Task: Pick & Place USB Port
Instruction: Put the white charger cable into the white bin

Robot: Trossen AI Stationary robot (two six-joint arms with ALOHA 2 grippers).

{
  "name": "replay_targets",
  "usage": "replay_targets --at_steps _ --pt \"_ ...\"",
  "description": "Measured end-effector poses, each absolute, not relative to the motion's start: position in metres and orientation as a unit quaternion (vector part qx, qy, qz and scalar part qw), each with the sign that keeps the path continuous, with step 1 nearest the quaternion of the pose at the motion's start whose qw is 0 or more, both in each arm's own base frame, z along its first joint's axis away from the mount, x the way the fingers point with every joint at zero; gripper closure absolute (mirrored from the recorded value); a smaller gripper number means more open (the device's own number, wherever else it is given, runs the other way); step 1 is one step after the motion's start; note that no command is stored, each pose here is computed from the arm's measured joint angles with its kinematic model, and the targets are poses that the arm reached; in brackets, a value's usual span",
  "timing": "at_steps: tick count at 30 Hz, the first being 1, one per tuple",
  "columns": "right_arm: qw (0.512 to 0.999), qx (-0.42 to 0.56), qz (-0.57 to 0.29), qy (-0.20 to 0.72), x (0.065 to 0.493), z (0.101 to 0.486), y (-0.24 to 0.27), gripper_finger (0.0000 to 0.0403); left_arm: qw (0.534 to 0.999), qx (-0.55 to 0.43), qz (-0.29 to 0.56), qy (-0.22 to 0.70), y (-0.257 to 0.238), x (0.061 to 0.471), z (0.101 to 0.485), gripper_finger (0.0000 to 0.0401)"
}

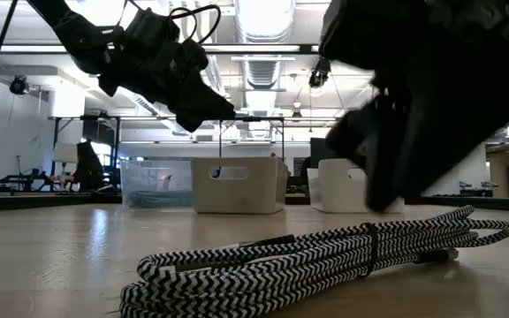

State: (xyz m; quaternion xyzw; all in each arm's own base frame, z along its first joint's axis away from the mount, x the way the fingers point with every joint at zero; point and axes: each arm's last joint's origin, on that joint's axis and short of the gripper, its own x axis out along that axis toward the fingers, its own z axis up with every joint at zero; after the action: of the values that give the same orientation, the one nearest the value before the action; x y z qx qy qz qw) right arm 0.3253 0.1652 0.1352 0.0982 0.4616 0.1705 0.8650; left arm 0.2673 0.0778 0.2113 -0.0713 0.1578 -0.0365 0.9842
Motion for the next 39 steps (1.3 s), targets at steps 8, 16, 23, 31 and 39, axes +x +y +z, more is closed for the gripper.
replay_targets --at_steps 8,16,23,31,39 --pt "0.850 0.093 0.179 0.487 0.338 0.137 0.177 0.0259 0.984 -0.072 -0.036 0.159 0.078 0.267 0.211 0.0311" --pt "0.839 0.077 0.176 0.509 0.341 0.131 0.182 0.0248 0.983 -0.074 -0.036 0.162 0.078 0.267 0.210 0.0311" --pt "0.834 0.051 0.186 0.517 0.343 0.116 0.183 0.0266 0.983 -0.076 -0.036 0.165 0.078 0.267 0.210 0.0311" --pt "0.839 0.016 0.203 0.505 0.342 0.122 0.181 0.0330 0.983 -0.075 -0.036 0.164 0.078 0.267 0.210 0.0311" --pt "0.848 0.043 0.175 0.499 0.348 0.139 0.161 0.0388 0.983 -0.075 -0.036 0.163 0.078 0.267 0.210 0.0311"
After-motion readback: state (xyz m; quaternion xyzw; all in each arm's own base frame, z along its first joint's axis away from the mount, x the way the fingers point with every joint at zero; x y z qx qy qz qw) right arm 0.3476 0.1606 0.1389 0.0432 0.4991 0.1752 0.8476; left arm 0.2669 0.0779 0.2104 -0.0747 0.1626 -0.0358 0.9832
